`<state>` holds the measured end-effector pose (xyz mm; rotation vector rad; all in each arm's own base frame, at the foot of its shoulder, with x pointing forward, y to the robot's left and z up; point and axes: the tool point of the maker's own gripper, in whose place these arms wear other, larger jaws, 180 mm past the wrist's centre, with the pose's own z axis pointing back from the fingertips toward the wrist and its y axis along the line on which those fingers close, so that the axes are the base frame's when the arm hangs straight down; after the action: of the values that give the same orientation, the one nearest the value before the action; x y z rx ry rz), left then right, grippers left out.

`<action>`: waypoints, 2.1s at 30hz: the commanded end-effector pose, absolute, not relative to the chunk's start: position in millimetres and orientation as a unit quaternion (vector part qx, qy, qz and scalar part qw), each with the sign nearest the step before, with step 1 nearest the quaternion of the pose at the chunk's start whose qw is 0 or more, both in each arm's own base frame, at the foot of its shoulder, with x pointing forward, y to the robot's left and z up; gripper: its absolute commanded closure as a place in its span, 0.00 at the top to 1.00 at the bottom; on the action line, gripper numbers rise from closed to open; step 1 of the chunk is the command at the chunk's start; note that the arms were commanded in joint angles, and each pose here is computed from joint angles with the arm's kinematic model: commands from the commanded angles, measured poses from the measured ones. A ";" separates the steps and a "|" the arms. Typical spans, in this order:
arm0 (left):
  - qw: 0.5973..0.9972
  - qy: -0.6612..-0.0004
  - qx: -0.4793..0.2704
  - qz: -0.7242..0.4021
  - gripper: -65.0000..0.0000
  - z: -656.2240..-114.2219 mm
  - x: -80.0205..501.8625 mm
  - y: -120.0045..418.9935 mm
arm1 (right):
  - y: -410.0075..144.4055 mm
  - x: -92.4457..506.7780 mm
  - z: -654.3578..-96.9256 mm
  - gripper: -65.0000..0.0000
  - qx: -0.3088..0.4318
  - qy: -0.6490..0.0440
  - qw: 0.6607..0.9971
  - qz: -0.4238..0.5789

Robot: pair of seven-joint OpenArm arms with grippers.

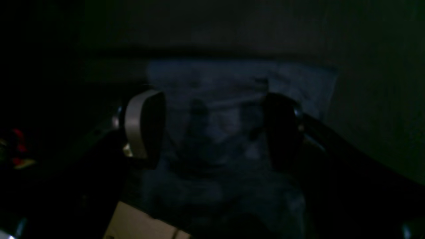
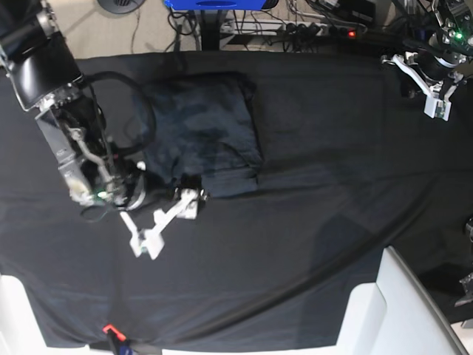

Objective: Fold the T-shirt properly
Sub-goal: 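Press the right gripper along the shirt's side edge, tucking it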

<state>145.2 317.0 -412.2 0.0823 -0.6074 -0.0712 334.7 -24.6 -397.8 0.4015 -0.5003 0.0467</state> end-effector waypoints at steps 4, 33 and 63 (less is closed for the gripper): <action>0.950 -0.308 0.045 -0.038 0.00 -406.6 148.1 321.5 | -27.3 349.3 -402.5 0.55 0.175 -0.269 0.946 0.048; 0.950 -0.308 0.045 -0.038 0.00 -406.6 148.1 321.5 | -54.6 354.4 -436.8 0.38 0.066 -0.280 0.954 0.082; 0.950 -0.308 0.045 -0.038 0.00 -406.6 148.1 321.5 | -63.4 357.7 -442.8 0.00 0.057 -0.284 0.954 0.071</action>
<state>142.7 317.3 -415.1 0.0786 -0.5988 -0.0652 340.7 -64.8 -458.8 0.1104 -0.5166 0.1499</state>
